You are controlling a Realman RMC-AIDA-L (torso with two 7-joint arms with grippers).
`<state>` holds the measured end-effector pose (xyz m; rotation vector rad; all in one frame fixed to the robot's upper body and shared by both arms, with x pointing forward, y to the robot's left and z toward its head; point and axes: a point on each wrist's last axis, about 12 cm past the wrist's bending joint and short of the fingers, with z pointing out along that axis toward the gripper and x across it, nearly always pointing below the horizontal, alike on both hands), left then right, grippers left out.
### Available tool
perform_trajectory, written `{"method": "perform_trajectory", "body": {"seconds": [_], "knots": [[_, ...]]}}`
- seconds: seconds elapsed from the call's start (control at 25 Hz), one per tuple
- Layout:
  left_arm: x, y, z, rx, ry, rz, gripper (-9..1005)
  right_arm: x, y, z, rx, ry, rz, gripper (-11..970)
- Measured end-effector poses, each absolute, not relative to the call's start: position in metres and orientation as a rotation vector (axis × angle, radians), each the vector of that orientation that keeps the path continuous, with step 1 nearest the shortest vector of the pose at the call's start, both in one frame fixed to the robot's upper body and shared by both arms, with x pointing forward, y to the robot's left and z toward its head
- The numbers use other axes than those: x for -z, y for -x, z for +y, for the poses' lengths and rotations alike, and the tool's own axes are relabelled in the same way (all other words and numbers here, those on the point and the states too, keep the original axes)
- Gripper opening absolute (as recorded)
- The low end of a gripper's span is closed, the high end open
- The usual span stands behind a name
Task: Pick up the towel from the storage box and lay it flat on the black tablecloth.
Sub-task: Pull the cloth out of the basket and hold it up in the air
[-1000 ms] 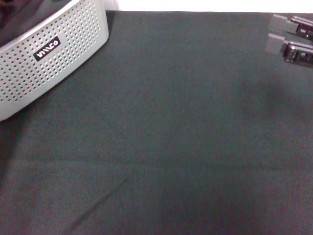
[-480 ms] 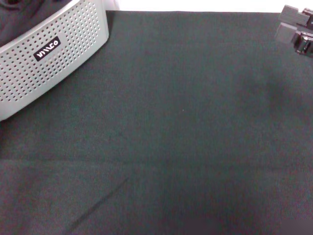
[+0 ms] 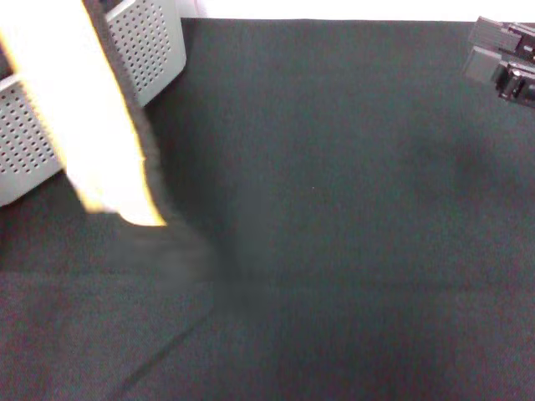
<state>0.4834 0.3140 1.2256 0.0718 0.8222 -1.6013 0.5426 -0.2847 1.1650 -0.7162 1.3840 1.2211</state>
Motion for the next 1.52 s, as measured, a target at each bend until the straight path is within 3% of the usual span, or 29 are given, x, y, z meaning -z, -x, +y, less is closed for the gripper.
{"method": "perform_trajectory", "body": {"seconds": [0.28,0.68,1.0,1.52], "knots": [[-1.220,-0.490,0.305,1.731,-0.119,0.851,16,-1.160,-0.541,-0.281,-1.233,0.730,1.385,749],[-1.184,-0.509,0.298,1.892,-0.152,1.108,17,-1.160,-0.545,-0.272,-1.254,0.752,1.379,748],[-1.189,-0.521,0.291,1.923,-0.300,1.288,18,-1.159,-0.550,-0.264,-1.258,0.771,1.371,748],[-1.191,-0.527,0.285,1.925,-0.379,1.396,19,-1.156,-0.562,-0.247,-1.282,0.780,1.354,747]]}}
